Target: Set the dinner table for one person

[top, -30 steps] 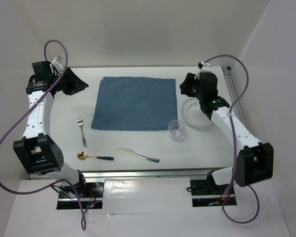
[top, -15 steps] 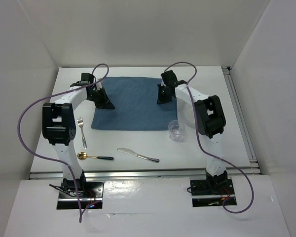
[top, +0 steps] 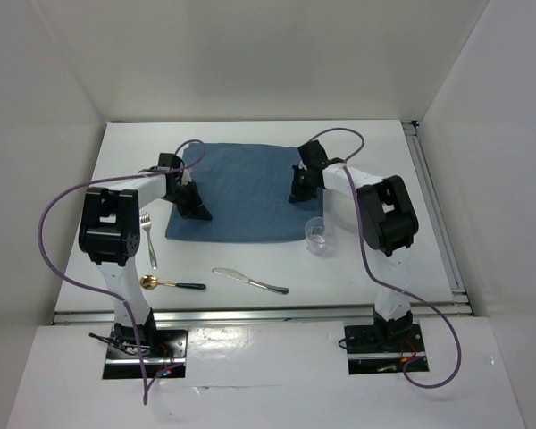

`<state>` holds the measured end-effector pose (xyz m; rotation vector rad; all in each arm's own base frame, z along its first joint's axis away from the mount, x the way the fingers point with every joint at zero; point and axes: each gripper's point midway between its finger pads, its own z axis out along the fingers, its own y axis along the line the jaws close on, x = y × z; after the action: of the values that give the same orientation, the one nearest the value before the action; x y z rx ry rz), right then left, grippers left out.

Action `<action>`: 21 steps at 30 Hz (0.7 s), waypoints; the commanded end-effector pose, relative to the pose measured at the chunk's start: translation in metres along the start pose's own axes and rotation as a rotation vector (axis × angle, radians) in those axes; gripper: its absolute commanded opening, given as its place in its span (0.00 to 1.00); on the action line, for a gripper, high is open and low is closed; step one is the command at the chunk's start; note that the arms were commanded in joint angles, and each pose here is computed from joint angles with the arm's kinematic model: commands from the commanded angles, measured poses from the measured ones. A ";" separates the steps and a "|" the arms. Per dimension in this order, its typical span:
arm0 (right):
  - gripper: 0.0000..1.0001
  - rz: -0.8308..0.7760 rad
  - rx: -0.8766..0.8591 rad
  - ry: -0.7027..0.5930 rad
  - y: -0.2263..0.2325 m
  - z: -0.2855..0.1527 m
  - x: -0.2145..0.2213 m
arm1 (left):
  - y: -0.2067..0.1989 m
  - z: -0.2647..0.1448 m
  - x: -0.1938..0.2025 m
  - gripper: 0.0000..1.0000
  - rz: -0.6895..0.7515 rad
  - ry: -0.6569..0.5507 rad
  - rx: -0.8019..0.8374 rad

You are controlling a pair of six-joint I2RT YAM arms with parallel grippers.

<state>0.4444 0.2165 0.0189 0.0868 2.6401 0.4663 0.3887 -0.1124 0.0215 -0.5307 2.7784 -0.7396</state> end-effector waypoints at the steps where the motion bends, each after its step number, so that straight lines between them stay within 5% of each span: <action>1: 0.00 0.032 0.068 0.064 -0.021 -0.010 0.035 | 0.015 -0.005 0.011 0.00 0.000 -0.020 -0.084; 11: 0.00 0.057 0.099 0.098 -0.037 -0.024 0.075 | 0.026 -0.014 0.034 0.00 0.019 -0.013 -0.118; 15: 0.00 0.036 0.073 0.033 -0.018 -0.037 0.039 | 0.020 -0.020 0.029 0.00 0.032 -0.030 -0.128; 19: 0.31 -0.021 0.008 -0.078 0.016 -0.071 -0.011 | 0.006 -0.028 0.021 0.00 0.070 -0.053 -0.132; 20: 0.55 -0.024 -0.004 -0.103 0.022 -0.081 -0.020 | 0.009 -0.029 0.022 0.00 0.068 -0.052 -0.147; 21: 0.66 -0.037 -0.025 -0.143 0.030 -0.098 -0.032 | 0.001 -0.032 0.018 0.00 0.084 -0.067 -0.134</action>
<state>0.4097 0.2031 0.0480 0.1264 2.6528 0.4343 0.3545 -0.1052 0.0237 -0.5103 2.8191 -0.5622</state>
